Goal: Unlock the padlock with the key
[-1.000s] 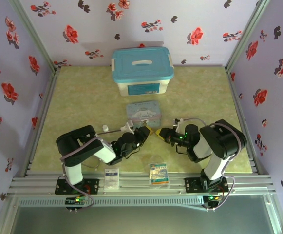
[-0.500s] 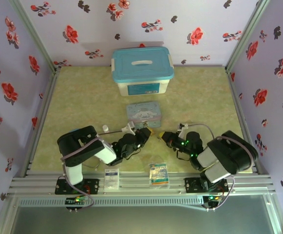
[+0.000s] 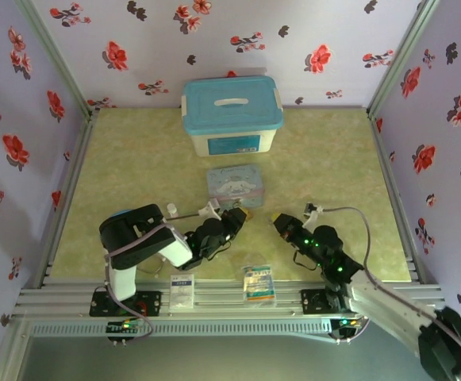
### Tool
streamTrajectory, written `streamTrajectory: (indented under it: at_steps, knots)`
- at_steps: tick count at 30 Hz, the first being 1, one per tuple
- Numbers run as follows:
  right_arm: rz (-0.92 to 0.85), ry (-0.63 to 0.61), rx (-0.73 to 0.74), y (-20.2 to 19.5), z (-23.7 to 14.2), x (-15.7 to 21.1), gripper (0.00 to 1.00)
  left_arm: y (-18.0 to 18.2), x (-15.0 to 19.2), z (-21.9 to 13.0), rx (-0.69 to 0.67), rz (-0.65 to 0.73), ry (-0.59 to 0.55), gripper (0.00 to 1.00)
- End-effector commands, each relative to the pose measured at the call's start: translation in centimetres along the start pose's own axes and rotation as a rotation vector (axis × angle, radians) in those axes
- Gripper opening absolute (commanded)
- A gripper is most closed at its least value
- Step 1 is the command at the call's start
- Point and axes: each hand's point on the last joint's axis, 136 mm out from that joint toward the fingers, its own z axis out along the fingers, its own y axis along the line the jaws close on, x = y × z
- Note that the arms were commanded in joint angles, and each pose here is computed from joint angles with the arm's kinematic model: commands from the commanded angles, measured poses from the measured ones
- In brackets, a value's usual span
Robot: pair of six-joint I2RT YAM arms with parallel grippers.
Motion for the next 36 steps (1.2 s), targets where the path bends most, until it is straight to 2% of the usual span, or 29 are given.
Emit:
streamTrajectory:
  at_steps: [1, 7, 12, 14, 16, 18, 21, 22, 24, 30, 33, 36]
  knots:
    - [-0.029, 0.051, 0.138, -3.6, -1.2, 0.7, 0.0, -0.1, 0.5, 0.2, 0.011, 0.028, 0.001, 0.0]
    - [-0.065, 0.068, 0.149, -3.3, -1.6, 0.5, 0.0, 2.3, 1.4, -0.1, -0.097, 0.094, 0.039, 0.02]
    - [-0.074, 0.095, 0.121, -2.8, -1.0, 0.8, 0.0, 3.0, 1.3, -0.4, -0.114, 0.103, 0.041, 0.06]
    - [-0.085, 0.116, 0.096, -2.4, -0.6, 1.1, 0.0, 3.6, 1.6, -0.5, -0.13, 0.107, 0.051, 0.12]
    - [-0.11, 0.139, 0.06, -1.4, -0.3, 1.3, 0.0, 4.5, 1.7, -0.8, -0.152, 0.109, 0.05, 0.23]
    - [-0.136, 0.153, 0.037, -0.7, -0.1, 1.3, 0.0, 4.9, 1.4, -1.1, -0.158, 0.106, 0.042, 0.29]
    - [-0.157, 0.162, 0.019, -0.2, 0.2, 1.3, 0.0, 4.9, 1.0, -1.7, -0.156, 0.117, 0.027, 0.32]
    - [-0.16, 0.164, 0.011, 0.1, 0.3, 1.3, 0.0, 4.7, 0.8, -1.9, -0.154, 0.126, 0.02, 0.36]
    - [-0.163, 0.167, -0.008, 0.5, 0.6, 1.3, 0.0, 4.1, 0.3, -2.6, -0.151, 0.161, 0.0, 0.43]
    - [-0.16, 0.161, -0.087, 2.1, 1.0, 1.1, 0.0, 1.1, -1.1, -5.2, -0.209, 0.366, -0.061, 0.51]
    - [-0.149, 0.141, -0.132, 3.2, 1.1, 0.7, 0.0, -2.7, -0.8, -5.7, -0.124, 0.466, -0.055, 0.5]
    - [-0.124, 0.119, -0.172, 4.6, 1.2, 0.0, 0.0, -6.0, 0.3, -5.6, -0.008, 0.494, -0.019, 0.47]
